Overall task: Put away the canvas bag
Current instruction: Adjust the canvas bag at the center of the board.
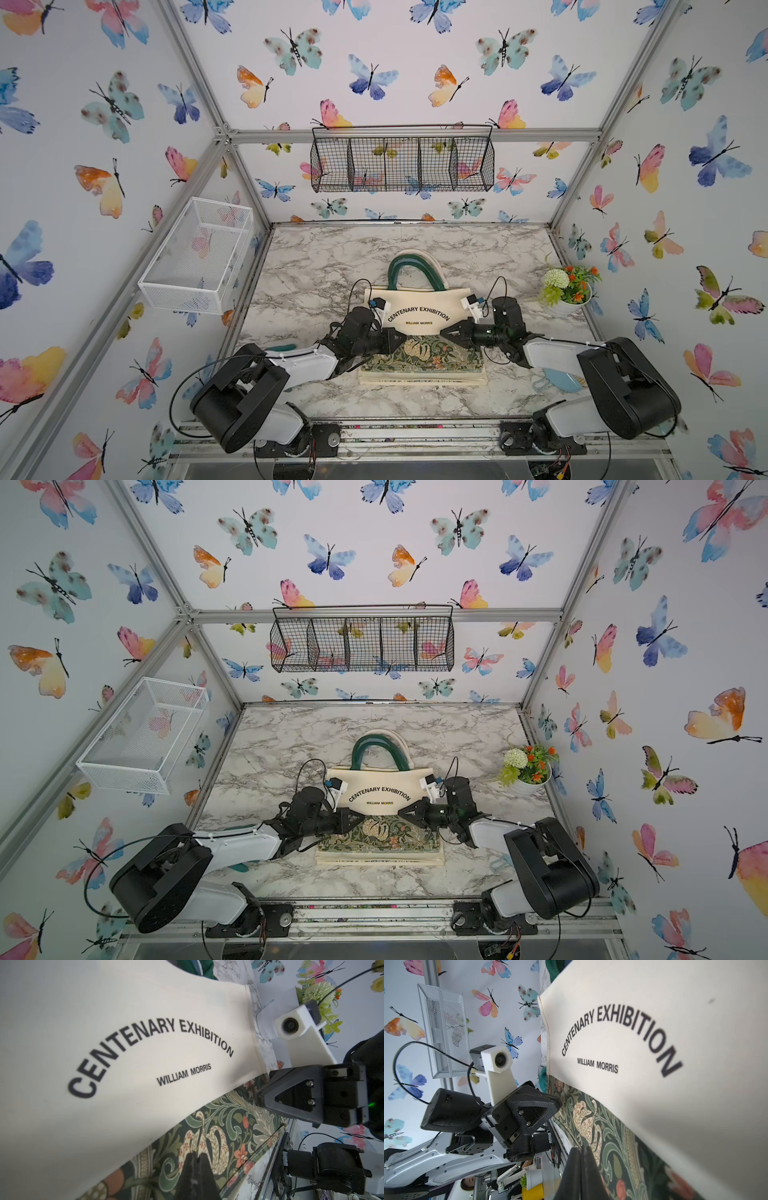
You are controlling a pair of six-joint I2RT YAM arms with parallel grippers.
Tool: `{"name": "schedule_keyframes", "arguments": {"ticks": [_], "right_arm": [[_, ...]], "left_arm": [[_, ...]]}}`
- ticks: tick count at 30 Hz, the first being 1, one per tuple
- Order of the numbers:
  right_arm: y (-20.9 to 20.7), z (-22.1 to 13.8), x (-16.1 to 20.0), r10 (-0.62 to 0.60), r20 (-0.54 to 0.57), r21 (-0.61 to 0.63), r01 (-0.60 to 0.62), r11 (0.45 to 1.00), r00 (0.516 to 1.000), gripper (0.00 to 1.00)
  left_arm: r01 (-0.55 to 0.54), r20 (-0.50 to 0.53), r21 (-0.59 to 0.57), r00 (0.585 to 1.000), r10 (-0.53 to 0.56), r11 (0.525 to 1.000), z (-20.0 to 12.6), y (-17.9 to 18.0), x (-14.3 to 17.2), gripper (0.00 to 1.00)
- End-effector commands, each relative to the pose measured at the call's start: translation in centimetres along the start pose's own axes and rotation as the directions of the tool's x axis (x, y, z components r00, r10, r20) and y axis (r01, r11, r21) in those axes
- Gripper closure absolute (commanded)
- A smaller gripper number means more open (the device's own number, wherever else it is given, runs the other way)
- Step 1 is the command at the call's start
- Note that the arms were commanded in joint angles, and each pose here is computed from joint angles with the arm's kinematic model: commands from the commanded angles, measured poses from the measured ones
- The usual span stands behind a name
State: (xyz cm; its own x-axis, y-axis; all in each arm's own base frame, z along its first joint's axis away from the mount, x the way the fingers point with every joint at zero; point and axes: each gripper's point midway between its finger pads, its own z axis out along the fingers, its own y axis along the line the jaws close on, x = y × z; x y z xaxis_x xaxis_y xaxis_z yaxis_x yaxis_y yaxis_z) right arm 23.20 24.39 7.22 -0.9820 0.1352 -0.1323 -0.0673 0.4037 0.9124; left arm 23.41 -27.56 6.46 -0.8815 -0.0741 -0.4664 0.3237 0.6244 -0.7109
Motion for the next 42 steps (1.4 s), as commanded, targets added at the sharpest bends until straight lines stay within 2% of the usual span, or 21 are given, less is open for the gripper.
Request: {"name": "schedule_keyframes", "arguments": {"ticks": [1, 7, 11, 14, 17, 20, 23, 26, 29, 33, 35, 39, 42], "right_arm": [[-1.4, 0.4, 0.7, 0.007, 0.005, -0.016, -0.007, 1.000, 1.000, 0.96], [-6.3, 0.0, 4.2, 0.084, -0.038, 0.100, -0.079, 0.992, 0.996, 0.98], [-8.1, -0.7, 4.9, 0.124, -0.025, 0.209, -0.117, 0.971, 0.992, 0.99], [-8.5, -1.9, 3.9, 0.101, 0.026, 0.315, -0.104, 0.943, 0.995, 0.99], [-5.4, -3.1, 1.0, -0.020, 0.092, 0.343, -0.012, 0.939, 0.996, 0.99], [0.6, -4.2, -3.0, -0.167, 0.178, 0.289, 0.110, 0.951, 0.970, 0.96], [5.5, -3.9, -6.4, -0.260, 0.193, 0.241, 0.212, 0.947, 0.946, 0.93], [7.0, -2.0, -9.3, -0.286, 0.137, 0.236, 0.250, 0.939, 0.948, 0.93], [6.3, 0.6, -11.6, -0.273, 0.100, 0.222, 0.246, 0.943, 0.957, 0.96], [2.3, 3.2, -12.7, -0.204, 0.102, 0.238, 0.176, 0.955, 0.974, 0.99], [-0.6, 4.1, -12.0, -0.154, 0.085, 0.253, 0.128, 0.959, 0.984, 0.99], [-5.2, 4.0, -9.3, -0.073, 0.061, 0.270, 0.054, 0.961, 0.995, 0.99], [-7.7, 3.0, -7.7, -0.019, 0.056, 0.278, 0.003, 0.960, 0.998, 0.99]], "left_arm": [[0.050, 0.020, -0.008, 0.999, -0.050, 0.999, 0.3, 1.9, 0.8, 1.00], [0.152, 0.047, -0.066, 0.988, -0.149, 0.986, -1.1, 6.3, 2.5, 1.00], [0.145, 0.073, -0.141, 0.988, -0.136, 0.979, -2.2, 7.4, 1.9, 1.00], [0.128, 0.119, -0.228, 0.988, -0.103, 0.965, -3.8, 8.1, 0.2, 1.00], [0.083, 0.179, -0.235, 0.983, -0.041, 0.968, -5.6, 6.8, -2.9, 1.00], [0.006, 0.240, -0.195, 0.970, 0.042, 0.981, -6.8, 3.7, -6.9, 1.00], [-0.064, 0.268, -0.137, 0.958, 0.099, 0.988, -6.8, 0.3, -10.6, 1.00], [-0.088, 0.250, -0.100, 0.962, 0.111, 0.991, -5.3, -1.1, -12.9, 1.00], [-0.094, 0.218, -0.063, 0.970, 0.105, 0.994, -2.8, -1.4, -14.0, 1.00], [-0.065, 0.166, -0.041, 0.984, 0.071, 0.997, 0.5, 0.3, -13.3, 1.00], [-0.012, 0.138, -0.062, 0.990, 0.020, 0.998, 1.8, 2.7, -11.9, 1.00], [0.070, 0.126, -0.117, 0.991, -0.055, 0.991, 1.6, 7.1, -8.6, 1.00], [0.105, 0.131, -0.147, 0.988, -0.086, 0.984, 0.4, 9.0, -6.8, 1.00]]}}
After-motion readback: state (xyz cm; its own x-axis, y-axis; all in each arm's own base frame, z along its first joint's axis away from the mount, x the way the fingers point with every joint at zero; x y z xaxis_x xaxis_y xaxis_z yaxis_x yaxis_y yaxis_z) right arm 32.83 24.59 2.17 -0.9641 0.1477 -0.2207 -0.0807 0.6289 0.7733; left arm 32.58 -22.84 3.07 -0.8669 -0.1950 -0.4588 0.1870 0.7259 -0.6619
